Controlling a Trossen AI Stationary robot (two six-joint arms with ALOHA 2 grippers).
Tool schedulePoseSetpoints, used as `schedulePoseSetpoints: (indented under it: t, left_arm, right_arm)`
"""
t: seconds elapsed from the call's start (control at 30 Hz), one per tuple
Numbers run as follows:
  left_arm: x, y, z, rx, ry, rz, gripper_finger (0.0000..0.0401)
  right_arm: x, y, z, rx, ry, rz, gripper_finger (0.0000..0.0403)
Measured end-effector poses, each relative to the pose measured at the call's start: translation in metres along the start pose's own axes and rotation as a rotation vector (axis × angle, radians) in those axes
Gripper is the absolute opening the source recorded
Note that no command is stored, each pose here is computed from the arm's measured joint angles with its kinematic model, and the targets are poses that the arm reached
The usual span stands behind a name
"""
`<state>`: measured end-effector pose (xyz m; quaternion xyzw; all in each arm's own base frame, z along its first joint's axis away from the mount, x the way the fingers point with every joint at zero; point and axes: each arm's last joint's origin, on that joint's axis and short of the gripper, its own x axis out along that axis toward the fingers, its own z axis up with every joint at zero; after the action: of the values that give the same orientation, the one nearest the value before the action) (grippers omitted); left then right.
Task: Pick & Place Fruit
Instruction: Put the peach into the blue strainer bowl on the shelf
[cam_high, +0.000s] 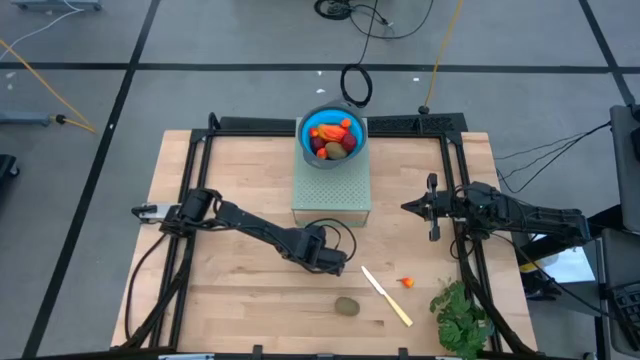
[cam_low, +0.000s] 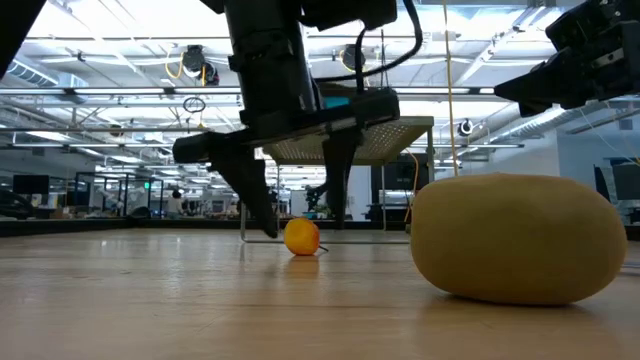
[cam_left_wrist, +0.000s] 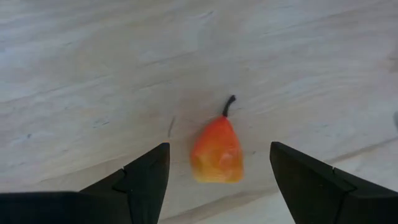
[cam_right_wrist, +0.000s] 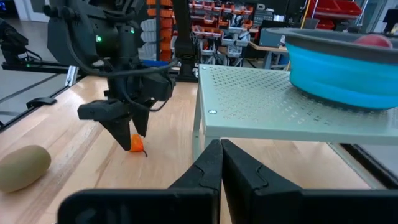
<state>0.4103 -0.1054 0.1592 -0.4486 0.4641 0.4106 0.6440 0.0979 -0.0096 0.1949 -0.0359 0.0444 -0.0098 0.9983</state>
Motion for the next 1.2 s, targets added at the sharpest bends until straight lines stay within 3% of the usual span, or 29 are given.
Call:
schedulePoseSetpoints:
  t: [0.4,0.83,1.2]
  left_arm:
    - [0.002,0.003,0.01,0.068,0.023,0.028,0.0272]
    - [0.002,0.003,0.014,0.134,0.051,0.021,0.0205]
    - [0.003,0.002,0.014,0.148,0.062,0.02,0.0207]
  right_arm:
    - [0.0,0.0,0.0,-0.02,0.0,0.0,0.0]
    - [0.0,0.0,0.0,-0.03,0.0,0.0,0.0]
    - [0.0,0.0,0.0,-0.035,0.0,0.0,0.0]
